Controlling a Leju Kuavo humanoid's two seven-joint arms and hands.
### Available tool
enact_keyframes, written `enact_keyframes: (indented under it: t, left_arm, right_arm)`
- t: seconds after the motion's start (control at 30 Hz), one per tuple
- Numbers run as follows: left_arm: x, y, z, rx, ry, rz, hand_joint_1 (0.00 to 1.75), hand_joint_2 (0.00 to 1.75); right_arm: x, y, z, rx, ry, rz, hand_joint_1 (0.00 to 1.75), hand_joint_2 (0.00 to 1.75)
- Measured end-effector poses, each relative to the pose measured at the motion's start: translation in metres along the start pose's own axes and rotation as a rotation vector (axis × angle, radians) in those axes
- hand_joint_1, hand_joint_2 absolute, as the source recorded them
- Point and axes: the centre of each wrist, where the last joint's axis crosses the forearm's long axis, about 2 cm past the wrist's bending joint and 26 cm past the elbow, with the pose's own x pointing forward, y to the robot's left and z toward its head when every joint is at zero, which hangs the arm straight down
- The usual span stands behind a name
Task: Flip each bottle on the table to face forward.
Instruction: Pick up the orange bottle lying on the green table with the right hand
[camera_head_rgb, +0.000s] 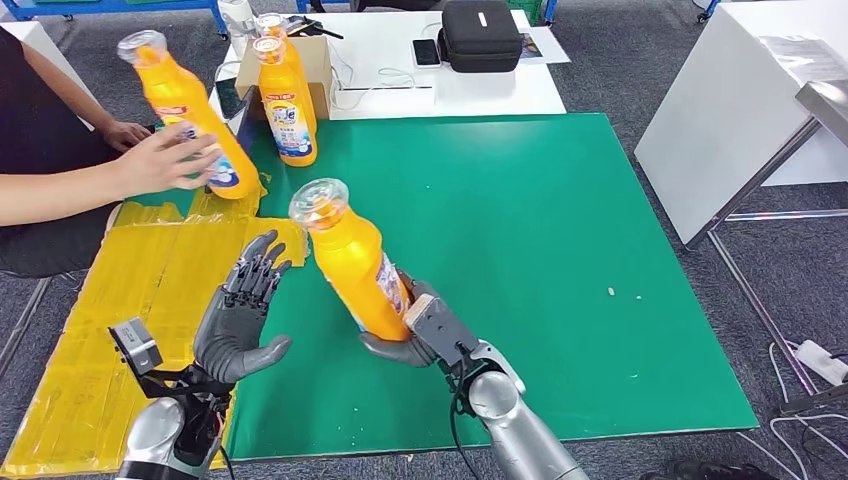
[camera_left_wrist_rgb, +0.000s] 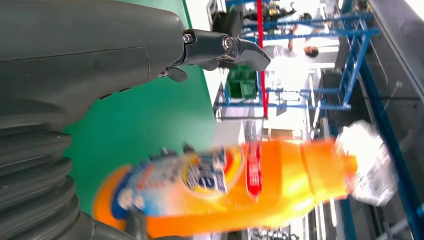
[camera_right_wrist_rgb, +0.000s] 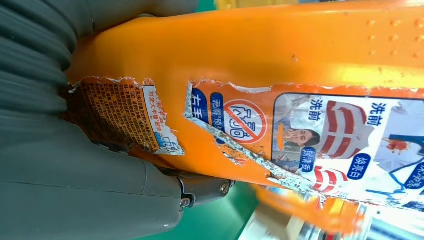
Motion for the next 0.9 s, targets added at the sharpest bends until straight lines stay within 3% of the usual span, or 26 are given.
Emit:
enact_keyframes:
  t: [0.17,0.57,0.9]
  left_arm:
    - [-0.002,-0.011,-0.001,-0.031,0.009,0.018,0.00,1.75]
    - [-0.003,-0.021,-0.004,-0.060,0.014,0.048,0.00,1.75]
    - [-0.004,-0.021,0.000,-0.068,0.045,0.056,0.01,1.75]
  right_arm:
    - [0.005,0.026,-0.009,0.066,-0.006,-0.002,1.75,1.75]
    - [0.007,0.062,-0.020,0.178,0.009,0.017,1.75,1.75]
    - [-0.011,0.094,-0.017,0.283,0.103,0.049,1.75,1.75]
